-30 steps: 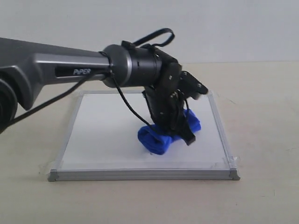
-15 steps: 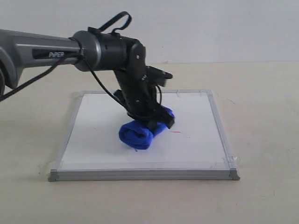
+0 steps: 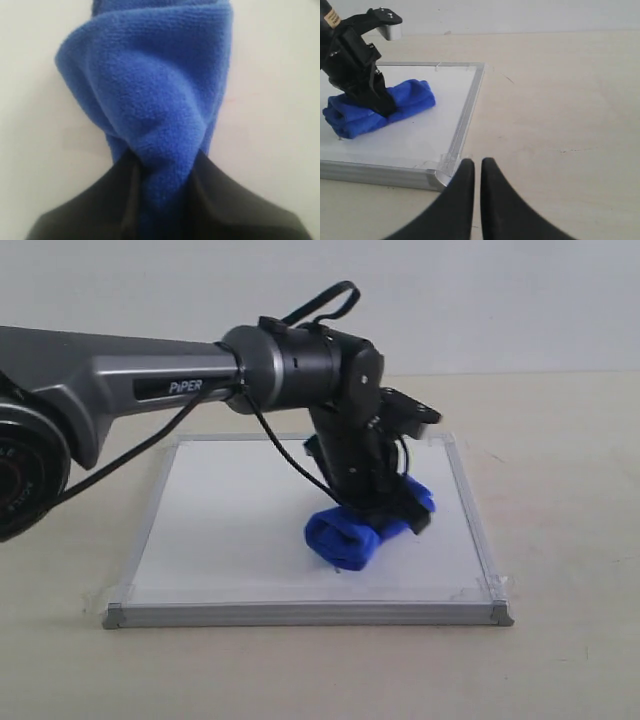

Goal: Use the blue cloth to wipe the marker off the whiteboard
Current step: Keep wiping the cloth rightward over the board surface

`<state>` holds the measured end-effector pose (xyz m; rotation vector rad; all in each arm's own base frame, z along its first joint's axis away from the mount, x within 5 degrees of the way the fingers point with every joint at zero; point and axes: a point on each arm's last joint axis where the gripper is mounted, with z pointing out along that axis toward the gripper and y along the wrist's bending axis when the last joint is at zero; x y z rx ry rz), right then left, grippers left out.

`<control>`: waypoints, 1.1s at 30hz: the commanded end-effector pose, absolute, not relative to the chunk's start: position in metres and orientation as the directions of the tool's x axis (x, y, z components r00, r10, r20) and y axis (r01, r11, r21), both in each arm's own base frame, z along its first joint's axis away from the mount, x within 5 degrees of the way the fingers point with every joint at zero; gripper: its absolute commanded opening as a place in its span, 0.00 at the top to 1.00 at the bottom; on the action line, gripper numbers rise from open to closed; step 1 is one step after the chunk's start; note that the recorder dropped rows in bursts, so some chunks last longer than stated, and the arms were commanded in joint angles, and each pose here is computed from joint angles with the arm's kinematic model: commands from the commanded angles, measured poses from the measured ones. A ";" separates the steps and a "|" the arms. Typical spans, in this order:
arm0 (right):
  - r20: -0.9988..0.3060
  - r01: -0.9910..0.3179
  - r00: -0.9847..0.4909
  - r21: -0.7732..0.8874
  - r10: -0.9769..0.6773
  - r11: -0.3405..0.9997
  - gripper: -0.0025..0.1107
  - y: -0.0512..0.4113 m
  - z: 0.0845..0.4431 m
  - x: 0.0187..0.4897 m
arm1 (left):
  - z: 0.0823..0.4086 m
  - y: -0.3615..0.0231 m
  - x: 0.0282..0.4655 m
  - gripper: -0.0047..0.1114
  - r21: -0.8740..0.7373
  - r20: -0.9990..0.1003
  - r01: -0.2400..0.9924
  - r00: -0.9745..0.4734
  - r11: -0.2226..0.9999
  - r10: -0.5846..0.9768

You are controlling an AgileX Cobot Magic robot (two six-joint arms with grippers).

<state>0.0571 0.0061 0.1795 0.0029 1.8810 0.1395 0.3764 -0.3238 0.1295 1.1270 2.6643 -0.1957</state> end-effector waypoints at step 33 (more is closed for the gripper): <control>-0.952 -0.070 -0.299 0.096 0.071 0.993 0.97 0.006 0.181 0.057 | 0.117 -0.349 0.345 0.92 -0.058 -0.107 0.785 -0.619 0.617 0.778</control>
